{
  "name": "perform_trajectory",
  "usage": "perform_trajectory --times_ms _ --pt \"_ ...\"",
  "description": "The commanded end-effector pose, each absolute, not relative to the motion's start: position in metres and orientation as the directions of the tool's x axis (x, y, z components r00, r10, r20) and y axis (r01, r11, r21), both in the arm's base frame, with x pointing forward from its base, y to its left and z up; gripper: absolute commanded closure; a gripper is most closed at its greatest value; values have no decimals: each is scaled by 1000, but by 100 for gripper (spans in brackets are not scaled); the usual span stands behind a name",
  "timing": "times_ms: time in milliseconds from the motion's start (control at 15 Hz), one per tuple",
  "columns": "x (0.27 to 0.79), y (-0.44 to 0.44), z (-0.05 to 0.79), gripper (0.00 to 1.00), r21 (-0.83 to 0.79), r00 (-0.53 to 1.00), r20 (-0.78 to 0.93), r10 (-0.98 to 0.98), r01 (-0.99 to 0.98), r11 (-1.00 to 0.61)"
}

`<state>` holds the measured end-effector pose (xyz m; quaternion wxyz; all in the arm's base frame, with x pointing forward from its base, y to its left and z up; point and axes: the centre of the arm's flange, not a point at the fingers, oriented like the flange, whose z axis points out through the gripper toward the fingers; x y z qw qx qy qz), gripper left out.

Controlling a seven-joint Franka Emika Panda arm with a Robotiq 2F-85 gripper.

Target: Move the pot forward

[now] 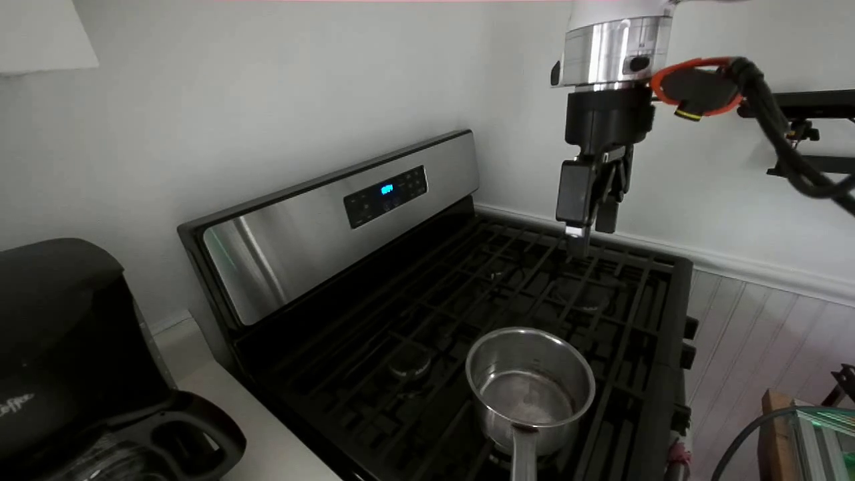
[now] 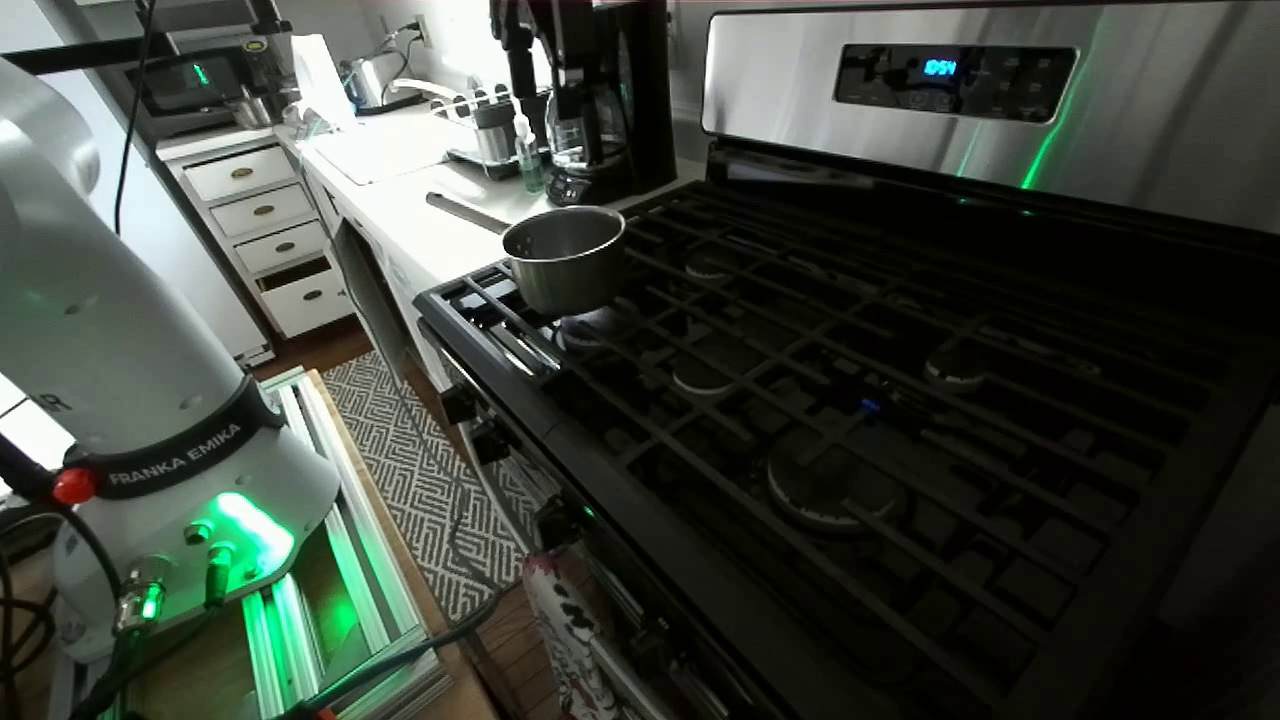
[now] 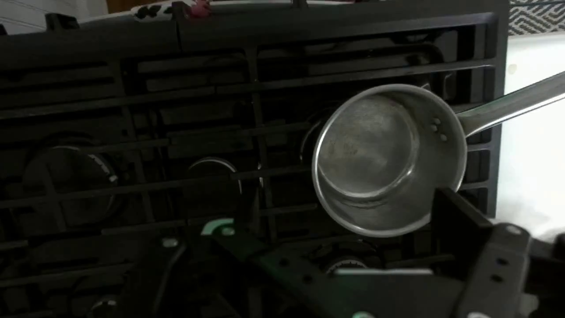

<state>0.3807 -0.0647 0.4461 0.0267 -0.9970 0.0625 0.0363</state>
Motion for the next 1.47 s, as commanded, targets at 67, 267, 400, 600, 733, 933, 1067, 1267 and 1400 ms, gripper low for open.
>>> perform_trajectory --times_ms 67,267,400,600,733,933,1067,1267,1400 --pt "381 -65 433 0 -41 992 -62 -106 -109 -993" --pt "381 -65 429 0 -40 992 -67 -103 -106 -994" --pt "382 -62 423 0 -38 996 -61 -71 -73 -997" --pt "384 -55 399 0 0 999 -30 -26 -26 -1000" --pt "385 -50 387 0 -15 1000 -4 18 18 -1000" --pt "387 -44 363 0 -13 999 0 55 55 -998" --pt "388 -42 347 0 1 998 3 68 68 -998" --pt "390 -39 328 0 0 997 9 80 80 -997" --pt "391 -39 316 0 4 996 19 93 93 -996"
